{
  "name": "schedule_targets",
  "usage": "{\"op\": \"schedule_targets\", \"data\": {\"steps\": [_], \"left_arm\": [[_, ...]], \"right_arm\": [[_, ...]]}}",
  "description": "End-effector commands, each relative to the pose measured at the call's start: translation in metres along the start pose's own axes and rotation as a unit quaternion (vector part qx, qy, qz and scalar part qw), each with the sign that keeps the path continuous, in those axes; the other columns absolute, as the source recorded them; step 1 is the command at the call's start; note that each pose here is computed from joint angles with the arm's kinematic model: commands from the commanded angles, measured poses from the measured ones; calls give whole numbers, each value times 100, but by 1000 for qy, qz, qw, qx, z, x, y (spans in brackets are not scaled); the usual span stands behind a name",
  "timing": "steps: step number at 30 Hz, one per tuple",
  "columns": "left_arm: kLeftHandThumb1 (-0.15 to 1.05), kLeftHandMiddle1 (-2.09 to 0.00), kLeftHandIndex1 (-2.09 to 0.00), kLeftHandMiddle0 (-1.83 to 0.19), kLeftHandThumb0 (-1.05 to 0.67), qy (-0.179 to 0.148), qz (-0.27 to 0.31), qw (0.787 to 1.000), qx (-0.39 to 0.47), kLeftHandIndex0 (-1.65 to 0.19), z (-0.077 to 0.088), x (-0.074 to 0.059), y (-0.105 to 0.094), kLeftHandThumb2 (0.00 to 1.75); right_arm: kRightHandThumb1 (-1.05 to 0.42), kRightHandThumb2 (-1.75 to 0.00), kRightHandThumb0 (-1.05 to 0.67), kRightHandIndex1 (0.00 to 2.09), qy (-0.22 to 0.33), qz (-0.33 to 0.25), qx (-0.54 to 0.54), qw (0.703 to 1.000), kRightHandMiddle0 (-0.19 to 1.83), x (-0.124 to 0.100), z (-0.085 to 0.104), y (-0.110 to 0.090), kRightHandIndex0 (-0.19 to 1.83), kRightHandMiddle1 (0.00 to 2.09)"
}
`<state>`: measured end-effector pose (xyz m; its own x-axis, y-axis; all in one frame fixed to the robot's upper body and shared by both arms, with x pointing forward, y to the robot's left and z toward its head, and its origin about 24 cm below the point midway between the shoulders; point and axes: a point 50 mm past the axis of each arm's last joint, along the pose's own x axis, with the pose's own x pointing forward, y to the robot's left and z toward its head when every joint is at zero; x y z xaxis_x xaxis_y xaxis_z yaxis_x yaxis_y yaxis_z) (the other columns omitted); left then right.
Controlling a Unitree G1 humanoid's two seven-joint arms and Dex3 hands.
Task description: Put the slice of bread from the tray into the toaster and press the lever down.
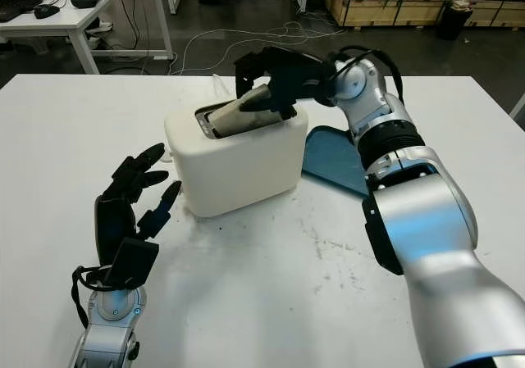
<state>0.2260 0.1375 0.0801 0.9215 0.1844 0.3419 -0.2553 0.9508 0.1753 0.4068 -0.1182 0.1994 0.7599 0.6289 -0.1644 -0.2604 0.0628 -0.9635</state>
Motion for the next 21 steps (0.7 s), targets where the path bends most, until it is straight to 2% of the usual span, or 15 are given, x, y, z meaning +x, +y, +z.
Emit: {"op": "schedule_targets", "data": {"steps": [1, 2, 5, 12, 21], "left_arm": [[92, -103, -35, -35, -47, 0, 3, 1000, -4, -50, -1, -2, -2, 18], [92, -103, -35, -35, -47, 0, 2, 1000, -4, -50, -1, -2, -2, 18], [92, -102, -34, -35, -46, 2, 2, 1000, -5, -50, -1, -2, -2, 19], [92, -101, -34, -34, -46, 5, 3, 1000, -9, -50, -1, -2, -2, 19], [92, -101, -33, -34, -46, 6, 2, 1000, -7, -50, -1, -2, -1, 19]], "right_arm": [[-89, -1, -77, 137, -4, -8, -89, 996, 83, -5, -1, -4, 33, 47], [-90, -1, -78, 110, -6, -11, -122, 992, 87, -6, 0, -5, 33, 22], [-89, -1, -77, 79, -19, -23, -176, 984, 86, -9, 1, -7, 35, 3], [-90, 0, -76, 59, -30, -33, -232, 972, 80, -11, 3, -10, 38, 0], [-90, 0, -73, 53, -34, -65, -247, 966, 81, -12, 1, -10, 44, 0]]}}
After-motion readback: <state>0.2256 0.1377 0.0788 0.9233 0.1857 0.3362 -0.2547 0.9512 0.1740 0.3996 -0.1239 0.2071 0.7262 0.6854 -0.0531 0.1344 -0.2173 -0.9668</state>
